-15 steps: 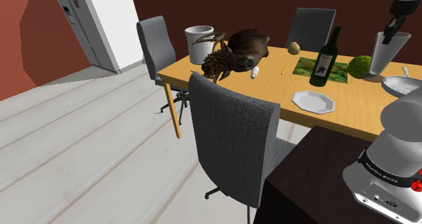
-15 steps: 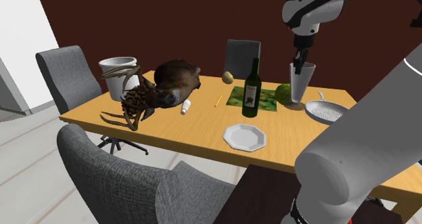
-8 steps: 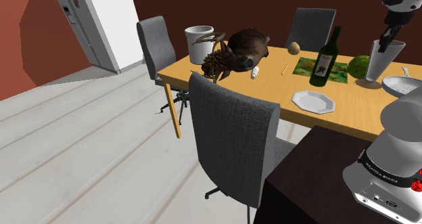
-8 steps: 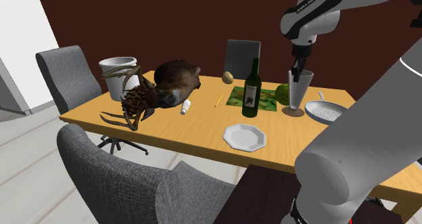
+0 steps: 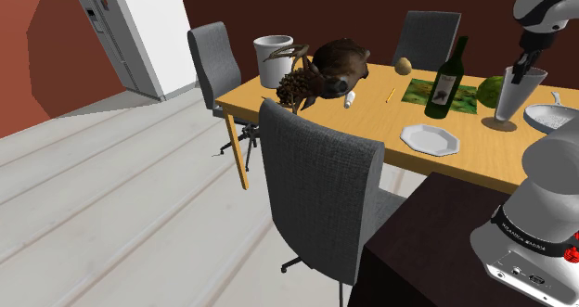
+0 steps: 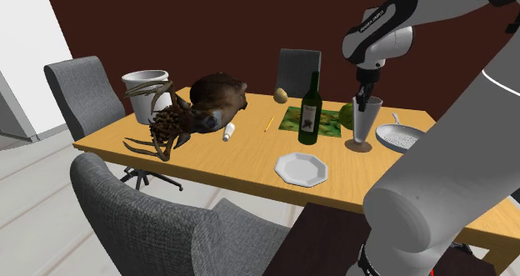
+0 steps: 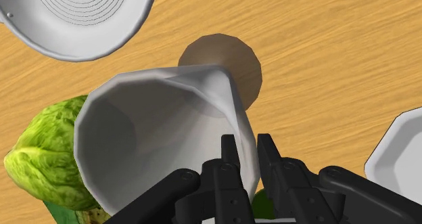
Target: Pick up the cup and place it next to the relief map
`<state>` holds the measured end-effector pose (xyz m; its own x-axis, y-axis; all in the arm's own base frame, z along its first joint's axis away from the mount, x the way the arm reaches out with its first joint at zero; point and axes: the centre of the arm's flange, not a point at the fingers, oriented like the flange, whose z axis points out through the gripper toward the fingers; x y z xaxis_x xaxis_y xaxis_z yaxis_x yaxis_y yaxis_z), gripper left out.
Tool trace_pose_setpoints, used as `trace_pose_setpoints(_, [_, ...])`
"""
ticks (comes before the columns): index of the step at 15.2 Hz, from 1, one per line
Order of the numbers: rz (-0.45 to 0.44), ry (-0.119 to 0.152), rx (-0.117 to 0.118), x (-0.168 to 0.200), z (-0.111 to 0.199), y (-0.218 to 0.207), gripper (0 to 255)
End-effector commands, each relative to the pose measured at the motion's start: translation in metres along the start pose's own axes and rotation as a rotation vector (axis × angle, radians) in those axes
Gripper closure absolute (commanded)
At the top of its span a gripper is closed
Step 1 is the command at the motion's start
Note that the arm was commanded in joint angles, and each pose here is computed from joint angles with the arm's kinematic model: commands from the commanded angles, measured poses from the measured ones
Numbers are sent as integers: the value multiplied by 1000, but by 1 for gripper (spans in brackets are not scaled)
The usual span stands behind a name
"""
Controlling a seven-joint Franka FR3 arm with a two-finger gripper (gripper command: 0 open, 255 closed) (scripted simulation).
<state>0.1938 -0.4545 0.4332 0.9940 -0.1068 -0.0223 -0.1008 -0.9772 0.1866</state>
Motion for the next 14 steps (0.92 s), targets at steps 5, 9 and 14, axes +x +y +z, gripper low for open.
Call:
trace_pose_setpoints(5, [0,1,-1,0,6,0,255])
trace_pose_setpoints(9, [0,1,-1,0,6,0,0])
trace_pose_setpoints(14, [0,1,-1,0,-7,0,0])
